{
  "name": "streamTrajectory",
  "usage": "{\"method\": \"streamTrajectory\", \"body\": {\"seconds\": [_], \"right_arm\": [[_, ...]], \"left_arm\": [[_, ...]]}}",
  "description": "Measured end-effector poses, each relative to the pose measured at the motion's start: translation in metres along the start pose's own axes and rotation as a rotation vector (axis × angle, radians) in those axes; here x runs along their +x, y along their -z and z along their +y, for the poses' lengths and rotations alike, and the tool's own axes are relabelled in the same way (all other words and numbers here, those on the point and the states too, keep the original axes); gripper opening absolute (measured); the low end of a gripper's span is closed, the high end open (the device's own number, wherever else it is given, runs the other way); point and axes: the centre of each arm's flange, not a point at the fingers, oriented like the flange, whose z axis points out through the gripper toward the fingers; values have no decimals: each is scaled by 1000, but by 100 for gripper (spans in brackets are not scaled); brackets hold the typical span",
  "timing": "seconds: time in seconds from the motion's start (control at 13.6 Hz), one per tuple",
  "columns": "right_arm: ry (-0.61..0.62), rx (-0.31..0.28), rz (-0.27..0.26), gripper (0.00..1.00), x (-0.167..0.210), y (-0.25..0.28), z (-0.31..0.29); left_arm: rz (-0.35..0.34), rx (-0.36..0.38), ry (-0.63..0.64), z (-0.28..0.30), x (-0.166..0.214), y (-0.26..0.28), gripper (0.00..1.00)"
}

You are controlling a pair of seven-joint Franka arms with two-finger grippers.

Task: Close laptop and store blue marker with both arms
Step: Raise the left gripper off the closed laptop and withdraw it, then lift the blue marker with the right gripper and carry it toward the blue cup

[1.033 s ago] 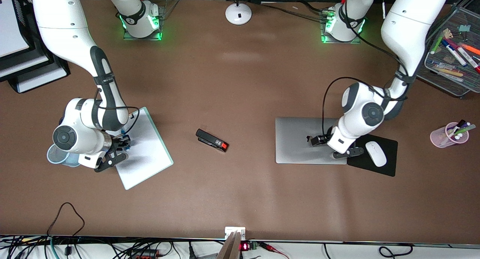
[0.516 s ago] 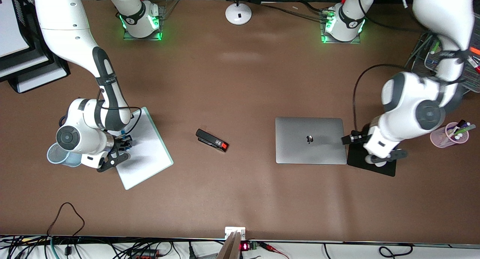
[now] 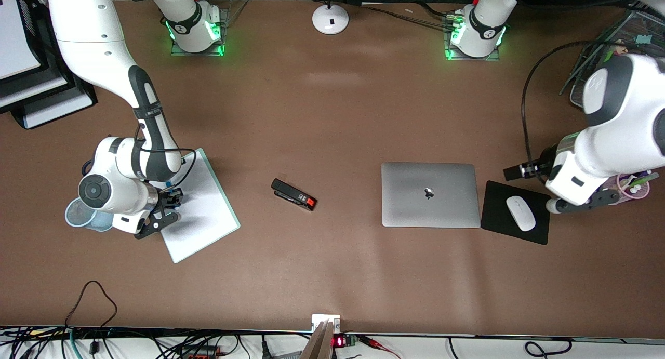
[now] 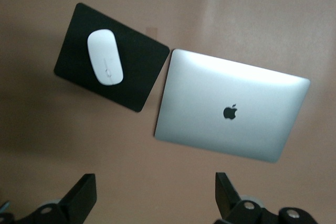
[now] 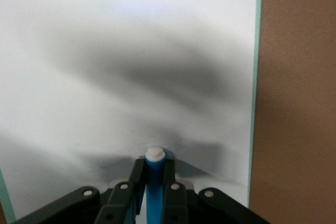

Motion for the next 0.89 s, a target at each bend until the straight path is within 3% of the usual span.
{"method": "streamTrajectory", "body": {"seconds": [0.44,0.66,0.89], "right_arm": [[2,-15,30,18,6,10,2],[1,-36,88,18,17,41,7],[-10,-21,182,18,17,90,14]], "left_arm": [[53,43,-91,-13,-49,74,100],[85,56,-120,-24,-75,100,100],[96,70,-126,-26,-96,107,100]]}}
